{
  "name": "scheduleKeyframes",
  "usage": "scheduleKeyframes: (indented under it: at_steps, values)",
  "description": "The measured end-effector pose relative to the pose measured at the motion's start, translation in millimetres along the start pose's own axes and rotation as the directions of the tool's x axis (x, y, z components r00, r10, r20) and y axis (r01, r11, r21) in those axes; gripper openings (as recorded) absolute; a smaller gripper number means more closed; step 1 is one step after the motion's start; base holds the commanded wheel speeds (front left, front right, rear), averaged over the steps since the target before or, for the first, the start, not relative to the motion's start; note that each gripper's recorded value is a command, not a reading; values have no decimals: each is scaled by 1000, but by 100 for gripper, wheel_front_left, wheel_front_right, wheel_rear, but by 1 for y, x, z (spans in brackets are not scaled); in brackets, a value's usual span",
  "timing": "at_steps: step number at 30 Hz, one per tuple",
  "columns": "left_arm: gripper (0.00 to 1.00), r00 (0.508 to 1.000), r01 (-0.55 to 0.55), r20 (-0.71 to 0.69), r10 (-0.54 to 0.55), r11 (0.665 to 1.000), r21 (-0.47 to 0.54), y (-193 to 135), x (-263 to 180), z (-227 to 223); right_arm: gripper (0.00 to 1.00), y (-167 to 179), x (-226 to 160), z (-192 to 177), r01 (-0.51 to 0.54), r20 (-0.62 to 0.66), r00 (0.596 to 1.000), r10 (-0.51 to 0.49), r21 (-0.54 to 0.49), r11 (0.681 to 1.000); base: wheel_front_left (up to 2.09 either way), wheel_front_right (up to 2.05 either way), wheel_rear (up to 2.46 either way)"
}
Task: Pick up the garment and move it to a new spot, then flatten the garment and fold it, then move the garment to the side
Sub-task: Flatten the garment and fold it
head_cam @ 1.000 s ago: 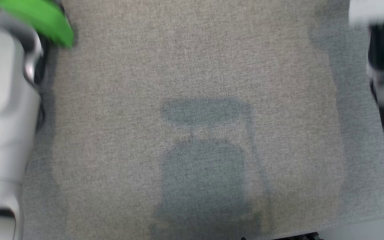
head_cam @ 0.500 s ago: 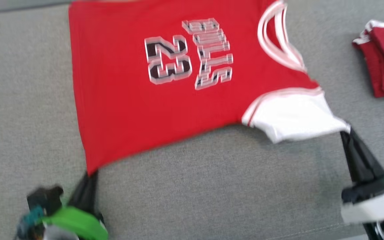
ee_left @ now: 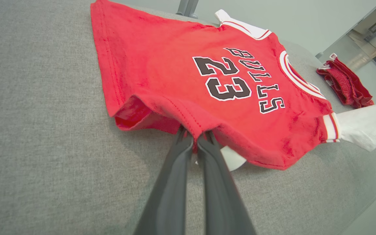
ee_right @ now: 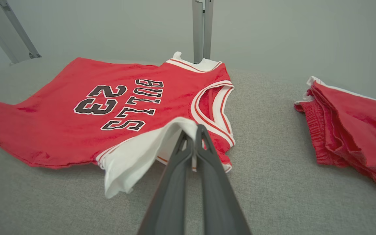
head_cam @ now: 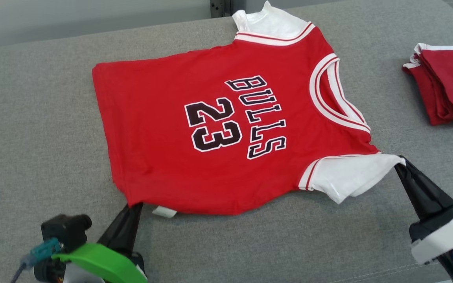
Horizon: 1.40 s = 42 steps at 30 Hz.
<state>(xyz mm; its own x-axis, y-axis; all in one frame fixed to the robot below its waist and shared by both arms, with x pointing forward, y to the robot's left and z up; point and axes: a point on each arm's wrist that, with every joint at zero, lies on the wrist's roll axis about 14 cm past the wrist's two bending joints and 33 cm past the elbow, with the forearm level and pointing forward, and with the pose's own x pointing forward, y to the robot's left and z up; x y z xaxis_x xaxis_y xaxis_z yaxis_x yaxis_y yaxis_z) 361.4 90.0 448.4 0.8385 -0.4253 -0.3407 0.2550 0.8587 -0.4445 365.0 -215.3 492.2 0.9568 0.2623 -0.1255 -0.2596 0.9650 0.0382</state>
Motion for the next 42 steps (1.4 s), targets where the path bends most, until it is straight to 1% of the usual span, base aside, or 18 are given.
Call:
scheduleKeyframes:
  at_steps: [3,8,13,18,20,23,27,34,39,42]
  values:
    - [0,1000,3,11,-3,1000,24,7,19,19,0,-7,26,7,-29,-7,1000,29,-35,999,0,0,0]
    - [0,999,-40,8,39,997,60,31,47,40,0,-22,77,16,-57,-14,998,56,-86,995,0,0,0]
    - [0,994,-76,-69,81,994,79,53,67,33,0,-17,122,3,-117,-76,991,110,-97,988,0,0,0]
    - [0,983,-100,-144,112,991,86,71,77,17,0,-7,155,-17,-162,-121,981,152,-77,984,0,0,0]
    - [0,979,-109,-163,121,991,83,76,79,12,0,-7,164,-26,-167,-143,978,154,-80,983,0,0,0]
    - [0,974,-123,-181,137,989,82,83,80,6,0,-10,176,-32,-162,-139,979,149,-87,983,0,0,0]
    - [0,971,-125,-193,139,989,79,85,81,2,0,-9,186,-38,-171,-156,976,153,-106,980,0,0,0]
    - [0,975,-117,-182,131,990,84,83,84,6,0,-17,202,-23,-159,-123,982,142,-145,977,0,0,0]
    - [0,976,-112,-179,126,990,87,81,83,8,0,-22,202,-27,-155,-160,979,129,-161,975,0,0,0]
    - [0,975,-113,-181,127,990,87,81,84,7,0,-24,203,-24,-150,-154,980,125,-170,974,0,0,0]
